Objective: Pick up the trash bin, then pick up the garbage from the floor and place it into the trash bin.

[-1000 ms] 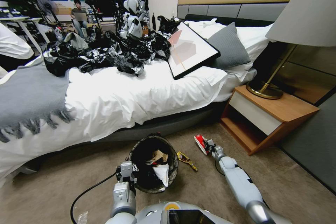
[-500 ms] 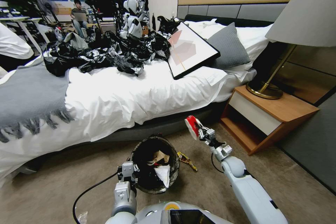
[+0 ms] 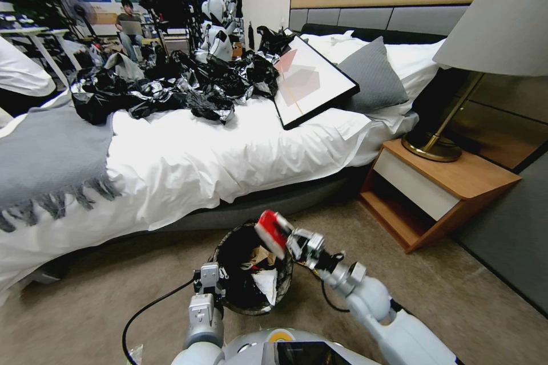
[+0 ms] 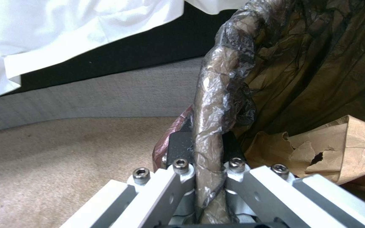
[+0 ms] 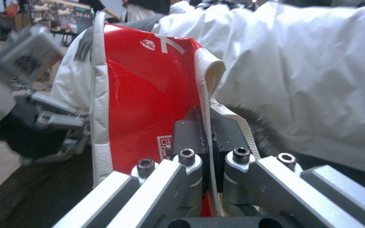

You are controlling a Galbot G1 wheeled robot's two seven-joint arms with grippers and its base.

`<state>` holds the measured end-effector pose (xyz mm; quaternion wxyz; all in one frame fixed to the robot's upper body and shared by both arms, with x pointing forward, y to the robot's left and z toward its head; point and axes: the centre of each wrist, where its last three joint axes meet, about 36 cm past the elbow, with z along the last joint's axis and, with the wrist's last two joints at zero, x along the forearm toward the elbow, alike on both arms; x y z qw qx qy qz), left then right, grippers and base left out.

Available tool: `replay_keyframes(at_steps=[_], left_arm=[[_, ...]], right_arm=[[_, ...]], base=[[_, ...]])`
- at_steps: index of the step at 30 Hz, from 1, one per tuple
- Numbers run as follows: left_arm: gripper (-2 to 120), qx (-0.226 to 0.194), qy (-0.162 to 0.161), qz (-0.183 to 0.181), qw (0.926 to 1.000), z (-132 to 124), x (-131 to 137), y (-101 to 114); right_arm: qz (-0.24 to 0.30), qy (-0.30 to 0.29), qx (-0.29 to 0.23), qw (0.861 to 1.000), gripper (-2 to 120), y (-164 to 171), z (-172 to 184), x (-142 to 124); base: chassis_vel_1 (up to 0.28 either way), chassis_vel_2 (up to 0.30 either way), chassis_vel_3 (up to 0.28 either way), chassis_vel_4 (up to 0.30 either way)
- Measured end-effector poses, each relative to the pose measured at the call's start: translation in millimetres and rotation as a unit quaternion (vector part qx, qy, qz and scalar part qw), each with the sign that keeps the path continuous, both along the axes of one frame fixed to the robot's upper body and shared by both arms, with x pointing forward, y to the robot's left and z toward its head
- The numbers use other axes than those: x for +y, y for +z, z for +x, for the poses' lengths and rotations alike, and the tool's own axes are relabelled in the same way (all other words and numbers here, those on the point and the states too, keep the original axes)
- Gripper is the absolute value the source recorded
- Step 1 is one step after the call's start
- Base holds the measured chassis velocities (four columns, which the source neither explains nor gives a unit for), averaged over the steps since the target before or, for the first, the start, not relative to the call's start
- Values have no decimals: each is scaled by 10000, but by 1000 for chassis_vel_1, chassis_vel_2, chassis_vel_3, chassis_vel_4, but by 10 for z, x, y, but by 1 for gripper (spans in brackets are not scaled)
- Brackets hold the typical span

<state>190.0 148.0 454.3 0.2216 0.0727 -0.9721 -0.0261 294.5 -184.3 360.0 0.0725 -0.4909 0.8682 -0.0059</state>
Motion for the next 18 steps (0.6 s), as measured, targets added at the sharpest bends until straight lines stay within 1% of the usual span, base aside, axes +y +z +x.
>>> replay_keyframes(at_steps=[7, 18], left_arm=[[0, 2, -28, -4, 10000, -2, -12, 3], [0, 4, -62, -8, 10000, -7, -28, 1]], right_arm=[[-172, 42, 124, 9998, 0, -208, 28, 91], [-283, -58, 232, 9993, 0, -400, 140, 209]], base=[[0, 0, 0, 0], [0, 0, 0, 0]])
